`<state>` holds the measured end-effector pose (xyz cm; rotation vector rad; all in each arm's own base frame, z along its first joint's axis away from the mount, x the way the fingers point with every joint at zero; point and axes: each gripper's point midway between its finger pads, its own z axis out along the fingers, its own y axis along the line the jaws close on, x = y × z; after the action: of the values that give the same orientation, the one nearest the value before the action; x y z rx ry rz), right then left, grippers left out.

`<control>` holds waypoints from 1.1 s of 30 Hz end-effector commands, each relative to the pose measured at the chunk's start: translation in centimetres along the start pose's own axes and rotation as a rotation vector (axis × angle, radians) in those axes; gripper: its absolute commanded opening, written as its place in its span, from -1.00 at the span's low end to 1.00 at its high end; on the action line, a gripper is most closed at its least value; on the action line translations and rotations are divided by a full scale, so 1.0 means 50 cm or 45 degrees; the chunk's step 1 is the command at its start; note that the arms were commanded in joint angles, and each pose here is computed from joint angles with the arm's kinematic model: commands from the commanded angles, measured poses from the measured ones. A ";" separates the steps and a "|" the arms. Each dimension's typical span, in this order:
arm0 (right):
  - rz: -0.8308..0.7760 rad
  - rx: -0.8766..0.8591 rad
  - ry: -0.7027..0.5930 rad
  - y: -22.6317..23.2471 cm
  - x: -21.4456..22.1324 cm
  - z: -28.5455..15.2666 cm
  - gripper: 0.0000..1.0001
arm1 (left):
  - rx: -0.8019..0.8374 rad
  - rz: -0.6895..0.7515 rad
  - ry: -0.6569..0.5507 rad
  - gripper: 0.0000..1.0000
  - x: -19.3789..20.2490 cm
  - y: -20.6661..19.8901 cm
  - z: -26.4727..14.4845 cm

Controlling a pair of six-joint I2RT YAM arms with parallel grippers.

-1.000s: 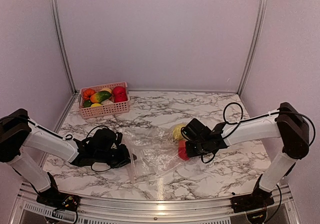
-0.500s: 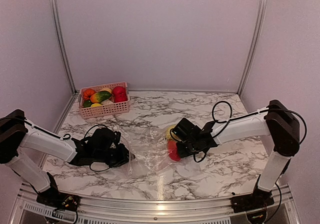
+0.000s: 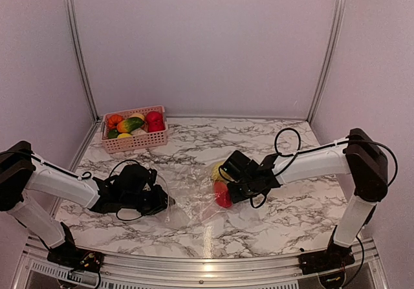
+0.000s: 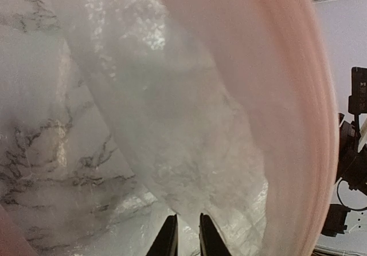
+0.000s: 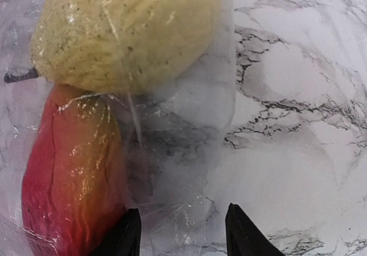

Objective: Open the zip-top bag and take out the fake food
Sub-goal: Pick up the fake fruit from the zipper food storage bag.

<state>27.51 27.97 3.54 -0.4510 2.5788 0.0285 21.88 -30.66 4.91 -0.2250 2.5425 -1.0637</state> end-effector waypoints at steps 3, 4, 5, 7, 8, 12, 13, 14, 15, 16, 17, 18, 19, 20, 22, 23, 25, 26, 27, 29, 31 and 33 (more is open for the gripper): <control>0.029 -0.039 -0.060 0.011 -0.038 -0.054 -0.02 | -0.001 0.039 -0.018 -0.71 -0.008 -0.014 -0.010; 0.035 -0.042 -0.065 0.010 -0.041 -0.059 -0.02 | -0.003 0.040 -0.021 -0.71 -0.009 -0.014 -0.010; 0.041 -0.045 -0.070 0.009 -0.043 -0.064 -0.02 | -0.004 0.040 -0.021 -0.71 -0.008 -0.013 -0.011; 0.055 -0.054 -0.087 0.006 -0.049 -0.077 -0.01 | -0.001 0.044 -0.021 -0.71 -0.008 -0.014 -0.013; 0.060 -0.061 -0.094 0.007 -0.052 -0.084 0.00 | 0.002 0.047 -0.022 -0.71 -0.008 -0.015 -0.014; 0.082 -0.085 -0.122 0.007 -0.064 -0.103 0.04 | 0.021 0.050 -0.035 -0.71 -0.011 -0.020 -0.021; 0.084 -0.089 -0.128 0.008 -0.067 -0.108 0.04 | 0.027 0.050 -0.037 -0.71 -0.011 -0.021 -0.024; 0.090 -0.092 -0.134 0.007 -0.072 -0.114 0.05 | 0.033 0.054 -0.040 -0.71 -0.012 -0.024 -0.026; 0.094 -0.097 -0.143 0.007 -0.076 -0.120 0.05 | 0.035 0.058 -0.040 -0.71 -0.012 -0.024 -0.028; 0.102 -0.100 -0.150 0.007 -0.080 -0.125 0.05 | 0.039 0.061 -0.042 -0.71 -0.012 -0.025 -0.030; 0.109 -0.109 -0.162 0.008 -0.086 -0.133 0.05 | 0.041 0.063 -0.045 -0.71 -0.012 -0.026 -0.032; 0.115 -0.121 -0.171 0.010 -0.091 -0.140 0.05 | 0.042 0.061 -0.047 -0.70 -0.012 -0.025 -0.034; 0.119 -0.127 -0.175 0.011 -0.093 -0.144 0.03 | 0.042 0.058 -0.050 -0.70 -0.012 -0.022 -0.036; 0.120 -0.134 -0.178 0.012 -0.094 -0.148 0.02 | 0.040 0.055 -0.050 -0.70 -0.012 -0.021 -0.036; 0.125 -0.154 -0.183 0.018 -0.094 -0.152 -0.02 | 0.043 0.055 -0.050 -0.70 -0.012 -0.021 -0.035; 0.127 -0.167 -0.184 0.022 -0.094 -0.152 -0.05 | 0.045 0.056 -0.050 -0.70 -0.011 -0.021 -0.034; 0.131 -0.191 -0.181 0.034 -0.095 -0.149 -0.12 | 0.041 0.048 -0.049 -0.70 -0.009 -0.015 -0.033; 0.127 -0.192 -0.174 0.038 -0.093 -0.145 -0.15 | 0.037 0.043 -0.049 -0.70 -0.008 -0.012 -0.032; 0.128 -0.187 -0.169 0.040 -0.092 -0.140 -0.19 | 0.035 0.040 -0.050 -0.70 -0.008 -0.009 -0.031; 0.128 -0.194 -0.165 0.047 -0.092 -0.129 -0.29 | 0.036 0.035 -0.047 -0.70 -0.005 -0.005 -0.027; 0.128 -0.195 -0.158 0.054 -0.093 -0.115 -0.40 | 0.034 0.026 -0.039 -0.70 -0.001 0.001 -0.022; 0.130 -0.178 -0.140 0.055 -0.089 -0.099 -0.52 | 0.039 0.016 -0.033 -0.70 0.003 0.005 -0.018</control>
<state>27.08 29.74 9.93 -0.3695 2.5059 0.2315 21.49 -29.88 5.99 -0.2063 2.5060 -1.0772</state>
